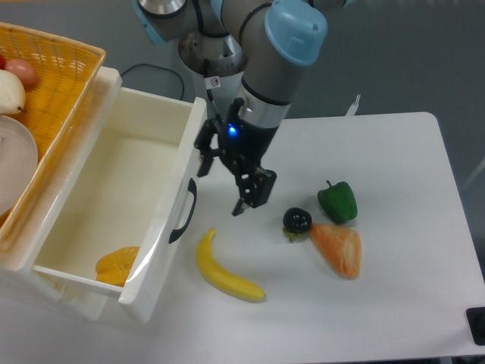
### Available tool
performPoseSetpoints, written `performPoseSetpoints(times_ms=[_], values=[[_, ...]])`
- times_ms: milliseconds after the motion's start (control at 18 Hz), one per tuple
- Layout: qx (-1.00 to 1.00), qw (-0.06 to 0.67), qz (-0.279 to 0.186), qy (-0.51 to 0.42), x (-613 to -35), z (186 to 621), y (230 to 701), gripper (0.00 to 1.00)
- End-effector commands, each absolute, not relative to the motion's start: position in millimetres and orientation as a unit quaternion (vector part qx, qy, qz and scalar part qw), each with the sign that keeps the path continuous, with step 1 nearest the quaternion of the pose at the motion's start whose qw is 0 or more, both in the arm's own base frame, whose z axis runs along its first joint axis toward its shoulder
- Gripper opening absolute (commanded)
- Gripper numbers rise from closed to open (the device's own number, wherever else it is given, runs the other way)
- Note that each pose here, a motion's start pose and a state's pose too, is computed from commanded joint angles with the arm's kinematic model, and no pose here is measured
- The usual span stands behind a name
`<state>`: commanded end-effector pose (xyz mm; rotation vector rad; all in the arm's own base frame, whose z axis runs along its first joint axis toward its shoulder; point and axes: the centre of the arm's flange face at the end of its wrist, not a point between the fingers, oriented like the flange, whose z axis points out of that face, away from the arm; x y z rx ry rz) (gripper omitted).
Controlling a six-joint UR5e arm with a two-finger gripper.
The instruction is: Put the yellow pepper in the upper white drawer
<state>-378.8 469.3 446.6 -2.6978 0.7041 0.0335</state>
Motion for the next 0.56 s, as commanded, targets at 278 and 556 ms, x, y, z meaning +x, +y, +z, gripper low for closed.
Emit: performPoseSetpoints(times_ms=[278,556], values=[[-0.96,0.109,0.038,0.257,-395,425,467,1.0],[-0.961,0.107,0.047,0.249,-406,421,463,1.0]])
